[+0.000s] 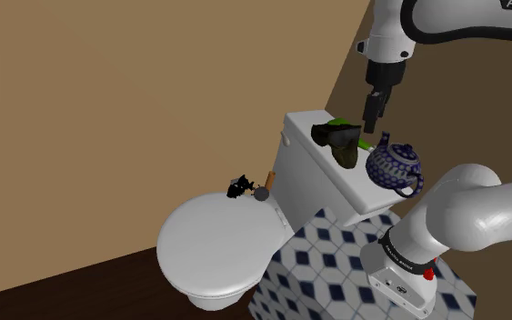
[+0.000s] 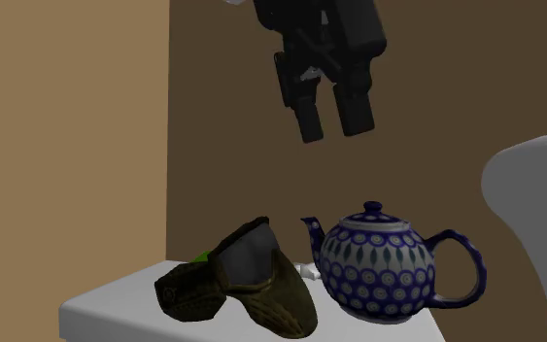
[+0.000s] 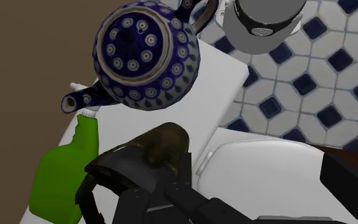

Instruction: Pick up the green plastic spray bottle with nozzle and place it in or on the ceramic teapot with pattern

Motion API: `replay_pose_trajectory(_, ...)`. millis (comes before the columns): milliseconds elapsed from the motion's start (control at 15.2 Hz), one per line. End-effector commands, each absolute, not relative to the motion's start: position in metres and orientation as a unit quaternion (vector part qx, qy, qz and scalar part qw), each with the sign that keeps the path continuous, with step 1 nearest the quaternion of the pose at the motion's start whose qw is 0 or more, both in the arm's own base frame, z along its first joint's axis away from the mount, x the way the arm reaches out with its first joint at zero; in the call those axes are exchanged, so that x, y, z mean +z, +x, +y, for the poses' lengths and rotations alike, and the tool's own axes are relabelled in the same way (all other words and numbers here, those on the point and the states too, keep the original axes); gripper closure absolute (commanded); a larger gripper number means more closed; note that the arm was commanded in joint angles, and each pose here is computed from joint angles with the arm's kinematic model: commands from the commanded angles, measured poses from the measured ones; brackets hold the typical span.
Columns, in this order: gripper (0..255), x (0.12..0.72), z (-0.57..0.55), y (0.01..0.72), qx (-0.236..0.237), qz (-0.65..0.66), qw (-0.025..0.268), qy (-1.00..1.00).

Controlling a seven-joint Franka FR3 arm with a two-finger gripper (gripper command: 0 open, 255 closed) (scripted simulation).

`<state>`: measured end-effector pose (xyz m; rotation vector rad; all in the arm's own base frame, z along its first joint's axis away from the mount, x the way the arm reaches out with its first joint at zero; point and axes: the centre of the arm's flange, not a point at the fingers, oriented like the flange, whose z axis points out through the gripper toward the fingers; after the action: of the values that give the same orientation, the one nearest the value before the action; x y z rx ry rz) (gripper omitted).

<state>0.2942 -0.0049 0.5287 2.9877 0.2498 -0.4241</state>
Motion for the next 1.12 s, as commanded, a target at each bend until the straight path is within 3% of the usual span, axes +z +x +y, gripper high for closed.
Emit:
replay_pose_trajectory(0,0,0.529,-0.005,0.294,-0.14,0.082,0.057,0.985)
replay_pose_trajectory(1056,0,0.424,-0.201,0.303,-0.033,-0.037,0.001,0.999)
